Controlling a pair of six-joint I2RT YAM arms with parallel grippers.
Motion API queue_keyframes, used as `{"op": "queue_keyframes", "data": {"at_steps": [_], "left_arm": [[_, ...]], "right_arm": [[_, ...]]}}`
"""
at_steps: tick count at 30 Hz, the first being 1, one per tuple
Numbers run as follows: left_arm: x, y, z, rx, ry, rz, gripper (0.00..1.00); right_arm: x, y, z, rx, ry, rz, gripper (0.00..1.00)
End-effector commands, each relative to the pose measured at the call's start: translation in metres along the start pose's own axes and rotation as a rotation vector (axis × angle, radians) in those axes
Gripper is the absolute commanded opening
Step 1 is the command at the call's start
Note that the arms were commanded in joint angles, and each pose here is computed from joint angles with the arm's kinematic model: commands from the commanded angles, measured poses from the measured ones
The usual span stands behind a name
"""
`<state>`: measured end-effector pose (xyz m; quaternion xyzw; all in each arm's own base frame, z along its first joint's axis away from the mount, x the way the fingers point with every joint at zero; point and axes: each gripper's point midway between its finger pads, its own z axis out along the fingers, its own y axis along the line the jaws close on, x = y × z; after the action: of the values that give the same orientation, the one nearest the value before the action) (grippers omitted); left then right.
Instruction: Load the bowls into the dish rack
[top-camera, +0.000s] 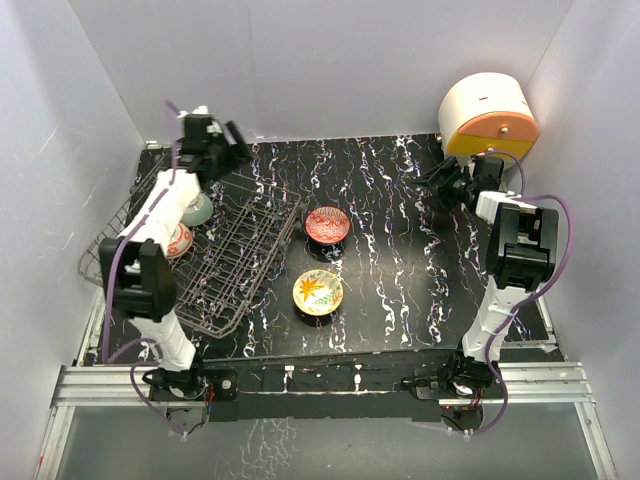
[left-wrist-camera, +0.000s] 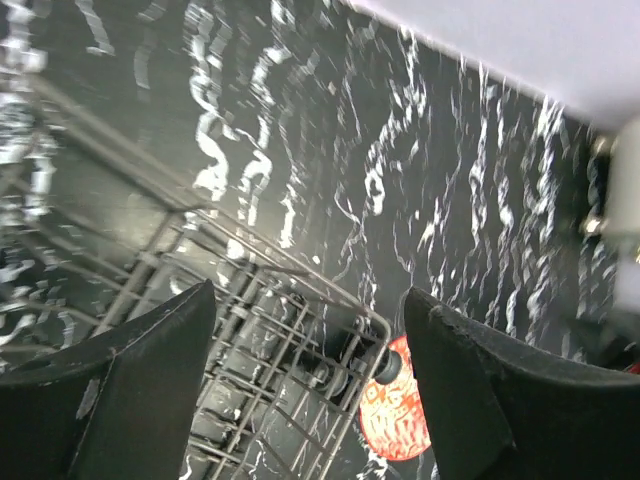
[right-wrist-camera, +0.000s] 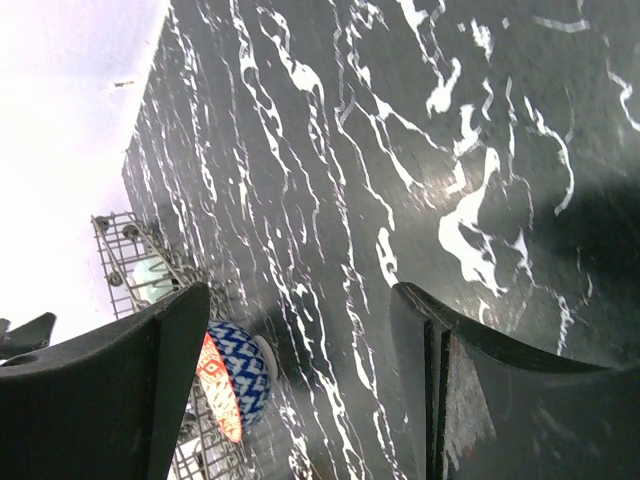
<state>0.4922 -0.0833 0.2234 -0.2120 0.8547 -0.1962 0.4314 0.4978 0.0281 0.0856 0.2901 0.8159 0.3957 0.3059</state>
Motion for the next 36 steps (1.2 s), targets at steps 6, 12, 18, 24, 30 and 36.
{"op": "queue_keyframes", "data": {"at_steps": [6, 12, 18, 24, 30, 36], "left_arm": [[0.13, -0.149, 0.018, 0.199, 0.192, 0.551, 0.74], [0.171, -0.199, 0.009, 0.328, 0.18, 0.703, 0.74], [0.219, -0.223, 0.013, 0.4, 0.229, 0.809, 0.74], [0.27, -0.21, 0.032, 0.352, 0.328, 0.903, 0.74], [0.294, -0.181, 0.036, 0.247, 0.358, 0.952, 0.73], [0.291, -0.154, 0.044, 0.12, 0.317, 0.978, 0.71]], "right_arm": [[-0.026, 0.021, -0.001, 0.011, -0.039, -0.028, 0.75], [-0.023, 0.004, -0.007, 0.058, -0.043, 0.001, 0.75], [-0.026, 0.001, -0.012, 0.077, -0.049, -0.011, 0.75], [-0.023, -0.002, -0.016, 0.077, -0.046, -0.007, 0.75], [-0.016, -0.014, -0.021, 0.082, -0.039, 0.011, 0.75], [-0.006, -0.026, -0.021, 0.081, -0.026, 0.031, 0.75]]}}
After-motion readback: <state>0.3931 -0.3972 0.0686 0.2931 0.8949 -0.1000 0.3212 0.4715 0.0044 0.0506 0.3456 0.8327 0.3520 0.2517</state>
